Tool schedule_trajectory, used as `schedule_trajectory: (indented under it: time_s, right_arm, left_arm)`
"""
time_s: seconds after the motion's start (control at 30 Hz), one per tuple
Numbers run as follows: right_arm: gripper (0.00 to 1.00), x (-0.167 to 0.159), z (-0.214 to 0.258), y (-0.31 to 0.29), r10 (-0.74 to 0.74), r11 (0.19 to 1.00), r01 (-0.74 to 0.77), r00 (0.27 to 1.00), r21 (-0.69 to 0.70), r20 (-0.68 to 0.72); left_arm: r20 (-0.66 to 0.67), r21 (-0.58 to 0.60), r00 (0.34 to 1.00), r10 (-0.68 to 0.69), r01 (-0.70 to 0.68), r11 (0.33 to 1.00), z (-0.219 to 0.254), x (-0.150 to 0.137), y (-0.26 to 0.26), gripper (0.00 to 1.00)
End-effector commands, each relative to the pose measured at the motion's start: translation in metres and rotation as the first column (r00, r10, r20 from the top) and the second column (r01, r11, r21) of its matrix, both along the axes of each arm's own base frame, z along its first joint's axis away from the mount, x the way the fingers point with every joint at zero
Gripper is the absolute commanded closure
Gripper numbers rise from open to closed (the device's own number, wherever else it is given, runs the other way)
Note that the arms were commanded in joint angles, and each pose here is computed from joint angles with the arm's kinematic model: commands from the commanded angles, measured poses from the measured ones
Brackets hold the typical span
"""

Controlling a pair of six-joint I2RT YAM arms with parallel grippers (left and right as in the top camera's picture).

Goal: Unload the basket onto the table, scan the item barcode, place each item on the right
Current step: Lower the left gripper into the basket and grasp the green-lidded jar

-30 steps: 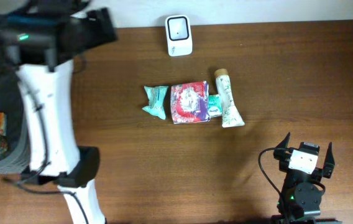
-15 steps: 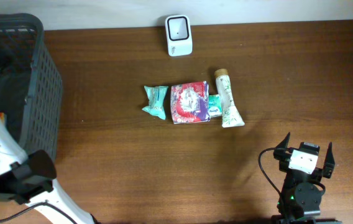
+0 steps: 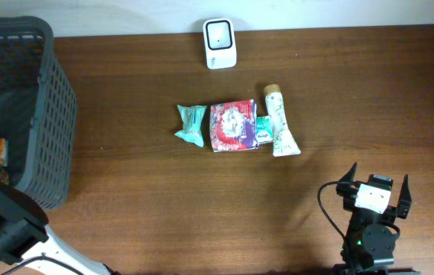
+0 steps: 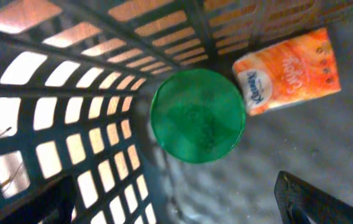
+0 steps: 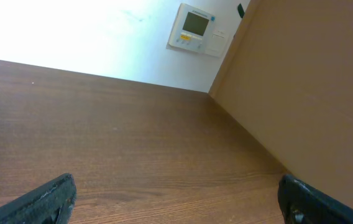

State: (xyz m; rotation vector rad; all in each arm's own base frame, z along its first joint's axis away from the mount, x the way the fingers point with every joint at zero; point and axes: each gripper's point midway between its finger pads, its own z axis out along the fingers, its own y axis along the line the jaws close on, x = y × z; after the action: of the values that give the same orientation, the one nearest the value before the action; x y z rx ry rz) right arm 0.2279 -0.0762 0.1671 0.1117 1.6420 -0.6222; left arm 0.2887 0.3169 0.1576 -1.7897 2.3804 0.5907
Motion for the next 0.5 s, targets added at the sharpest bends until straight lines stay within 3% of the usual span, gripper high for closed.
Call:
schedule_trajectory:
  time_s: [0.0, 0.1, 0.47]
  right_arm:
    - [0.01, -0.001, -0.003, -0.003, -0.015, 1.000, 0.015, 1.000, 0.000, -0.003]
    - [0.01, -0.001, -0.003, -0.003, -0.015, 1.000, 0.015, 1.000, 0.000, -0.003]
    - [0.01, -0.001, -0.003, -0.003, -0.015, 1.000, 0.015, 1.000, 0.001, -0.003]
  left_arm:
    - [-0.027, -0.011, 0.993, -0.117, 0.117, 0.993, -0.002, 0.002, 0.003, 0.01]
    - [-0.005, -0.049, 0.979, -0.204, 0.203, 0.978, -0.004, 0.010, -0.001, 0.00]
    - [-0.012, -0.083, 0.984, -0.175, 0.173, 0.981, -0.028, -0.006, 0.011, 0.01]
